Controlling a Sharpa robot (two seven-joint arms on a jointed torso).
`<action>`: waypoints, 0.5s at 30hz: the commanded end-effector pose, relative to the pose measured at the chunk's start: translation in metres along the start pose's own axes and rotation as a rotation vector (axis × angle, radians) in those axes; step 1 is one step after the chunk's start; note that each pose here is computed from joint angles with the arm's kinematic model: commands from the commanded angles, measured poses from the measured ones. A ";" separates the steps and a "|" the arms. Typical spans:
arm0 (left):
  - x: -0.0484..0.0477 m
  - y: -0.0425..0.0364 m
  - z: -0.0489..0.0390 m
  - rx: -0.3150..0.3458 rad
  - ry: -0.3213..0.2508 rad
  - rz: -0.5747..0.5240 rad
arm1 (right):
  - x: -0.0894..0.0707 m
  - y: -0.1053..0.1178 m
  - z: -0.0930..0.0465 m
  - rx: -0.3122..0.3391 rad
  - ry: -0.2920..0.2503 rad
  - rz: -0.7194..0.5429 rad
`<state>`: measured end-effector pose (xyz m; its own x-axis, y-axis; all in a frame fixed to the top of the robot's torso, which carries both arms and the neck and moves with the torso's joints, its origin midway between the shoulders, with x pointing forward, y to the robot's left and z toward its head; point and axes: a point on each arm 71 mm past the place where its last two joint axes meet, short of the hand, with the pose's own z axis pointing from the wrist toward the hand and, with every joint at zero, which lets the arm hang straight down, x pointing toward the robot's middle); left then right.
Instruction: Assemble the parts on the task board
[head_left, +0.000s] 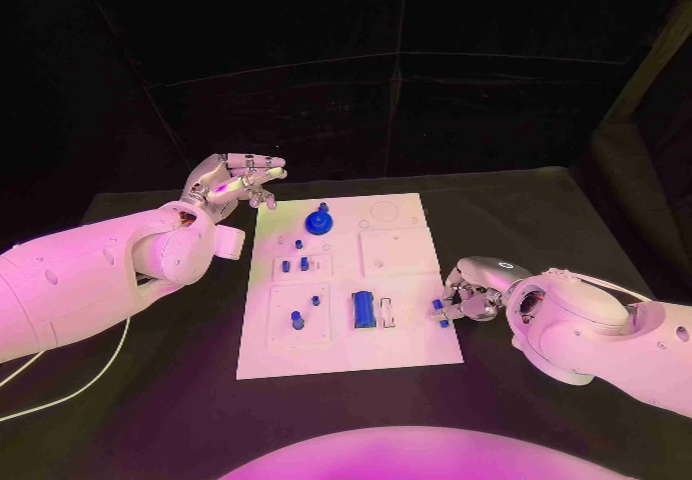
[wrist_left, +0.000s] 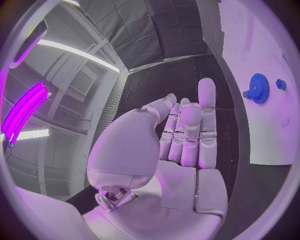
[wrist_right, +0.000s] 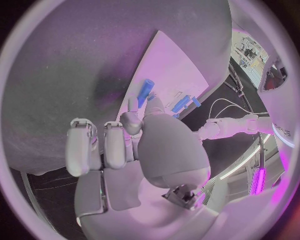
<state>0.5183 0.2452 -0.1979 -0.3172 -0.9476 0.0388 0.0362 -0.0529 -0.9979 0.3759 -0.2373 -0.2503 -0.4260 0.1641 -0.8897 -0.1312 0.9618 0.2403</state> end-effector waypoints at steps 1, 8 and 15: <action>0.0010 -0.0012 0.0002 0.005 0.010 -0.008 | 0.006 0.001 0.001 0.008 0.043 -0.062; 0.0009 -0.0013 -0.0001 0.004 0.010 -0.009 | 0.009 0.008 0.005 -0.006 0.048 -0.132; 0.0004 -0.0014 -0.0004 0.005 0.009 -0.008 | 0.009 0.014 0.007 -0.019 0.036 -0.167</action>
<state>0.5179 0.2459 -0.1980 -0.3172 -0.9476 0.0391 0.0348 -0.0528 -0.9980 0.3797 -0.2178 -0.2475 -0.3970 0.0742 -0.9148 -0.2163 0.9611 0.1719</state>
